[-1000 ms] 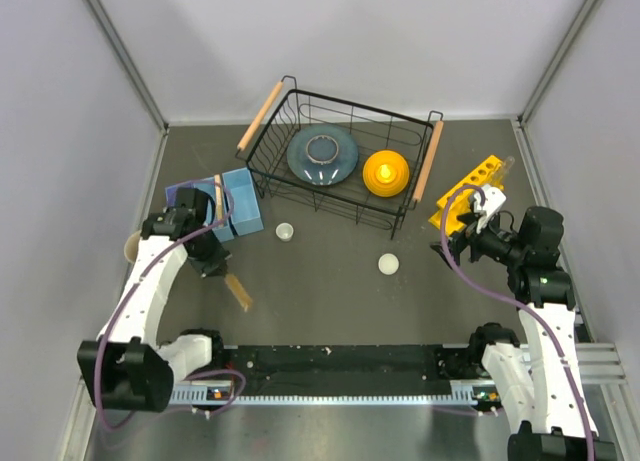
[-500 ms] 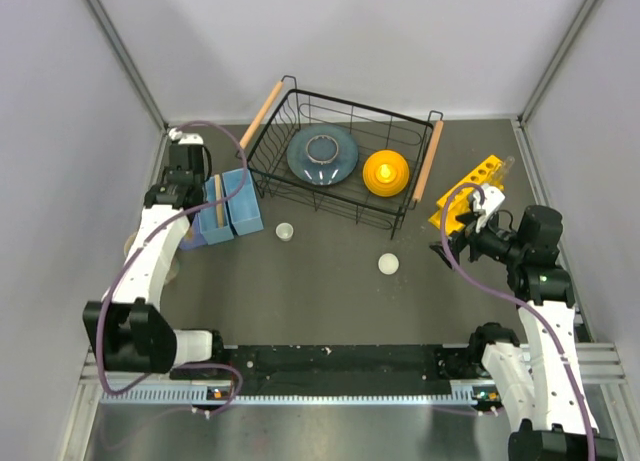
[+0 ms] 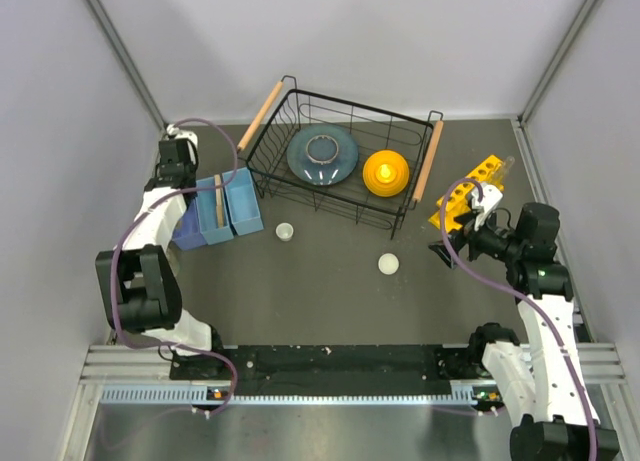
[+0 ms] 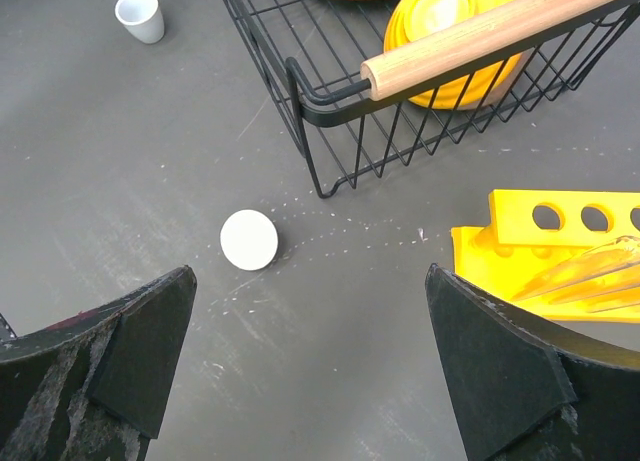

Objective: Organize the chemistry lab equipment

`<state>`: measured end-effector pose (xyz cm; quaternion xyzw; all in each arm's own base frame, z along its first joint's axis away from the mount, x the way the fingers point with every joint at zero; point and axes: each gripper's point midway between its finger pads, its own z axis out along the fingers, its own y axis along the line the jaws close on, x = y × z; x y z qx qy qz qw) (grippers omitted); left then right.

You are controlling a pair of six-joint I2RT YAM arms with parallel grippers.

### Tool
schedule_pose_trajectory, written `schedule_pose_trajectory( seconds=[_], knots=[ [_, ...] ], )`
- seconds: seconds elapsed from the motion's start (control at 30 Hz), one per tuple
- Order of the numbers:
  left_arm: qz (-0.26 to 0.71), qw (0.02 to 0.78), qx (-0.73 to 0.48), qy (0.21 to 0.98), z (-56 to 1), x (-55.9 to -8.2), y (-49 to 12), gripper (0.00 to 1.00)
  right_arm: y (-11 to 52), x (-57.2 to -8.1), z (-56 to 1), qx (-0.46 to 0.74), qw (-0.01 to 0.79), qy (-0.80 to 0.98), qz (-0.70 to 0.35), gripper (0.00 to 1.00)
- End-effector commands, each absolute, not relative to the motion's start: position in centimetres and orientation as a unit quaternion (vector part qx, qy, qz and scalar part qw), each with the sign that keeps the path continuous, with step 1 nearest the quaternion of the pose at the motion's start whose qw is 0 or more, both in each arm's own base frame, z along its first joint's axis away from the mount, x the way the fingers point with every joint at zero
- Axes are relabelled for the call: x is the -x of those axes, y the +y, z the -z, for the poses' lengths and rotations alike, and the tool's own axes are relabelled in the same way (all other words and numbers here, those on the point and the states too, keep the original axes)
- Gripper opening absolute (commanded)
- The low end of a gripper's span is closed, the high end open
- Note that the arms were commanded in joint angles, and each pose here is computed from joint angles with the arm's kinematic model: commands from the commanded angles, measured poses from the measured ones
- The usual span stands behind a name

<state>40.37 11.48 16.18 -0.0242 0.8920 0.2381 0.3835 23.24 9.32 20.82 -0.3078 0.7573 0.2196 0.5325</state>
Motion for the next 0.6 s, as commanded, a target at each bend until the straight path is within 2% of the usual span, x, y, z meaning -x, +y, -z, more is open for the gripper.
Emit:
schedule_pose_trajectory(
  seconds=[0.0, 0.03, 0.13, 0.2, 0.23, 0.27, 0.33, 0.43, 0.57],
  knots=[
    [-0.171, 0.422, 0.034, 0.890, -16.7, -42.6, 10.3, 0.10, 9.7, -23.5, -21.3, 0.323, 0.538, 0.746, -0.223, 0.99],
    [-0.162, 0.419, 0.040, 0.893, -16.5, -42.6, 10.0, 0.15, 9.7, -23.5, -21.2, 0.323, 0.538, 0.747, -0.222, 0.99],
    [-0.148, 0.426, 0.060, 0.890, -17.4, -42.7, 9.8, 0.40, 9.6, -23.5, -21.2, 0.322, 0.537, 0.747, -0.222, 0.99],
    [-0.147, 0.438, 0.077, 0.884, -18.8, -42.5, 10.0, 0.48, 9.6, -23.5, -21.1, 0.322, 0.535, 0.748, -0.222, 0.99],
    [-0.140, 0.442, 0.097, 0.881, -19.2, -42.4, 10.0, 0.63, 9.7, -23.5, -21.1, 0.322, 0.535, 0.749, -0.223, 0.99],
    [-0.136, 0.452, 0.106, 0.875, -20.3, -42.2, 9.9, 0.72, 9.6, -23.6, -21.1, 0.323, 0.536, 0.748, -0.221, 0.99],
    [-0.100, 0.471, 0.118, 0.868, -21.6, -41.7, 8.7, 0.84, 9.6, -23.6, -21.1, 0.323, 0.535, 0.748, -0.221, 0.99],
    [-0.049, 0.497, 0.127, 0.857, -23.1, -41.0, 6.9, 0.98, 9.7, -23.5, -21.1, 0.325, 0.535, 0.747, -0.224, 0.99],
    [0.019, 0.542, 0.120, 0.831, -25.5, -37.6, 4.0, 0.99, 10.1, -23.3, -21.0, 0.331, 0.531, 0.744, -0.236, 0.99]
  ],
)
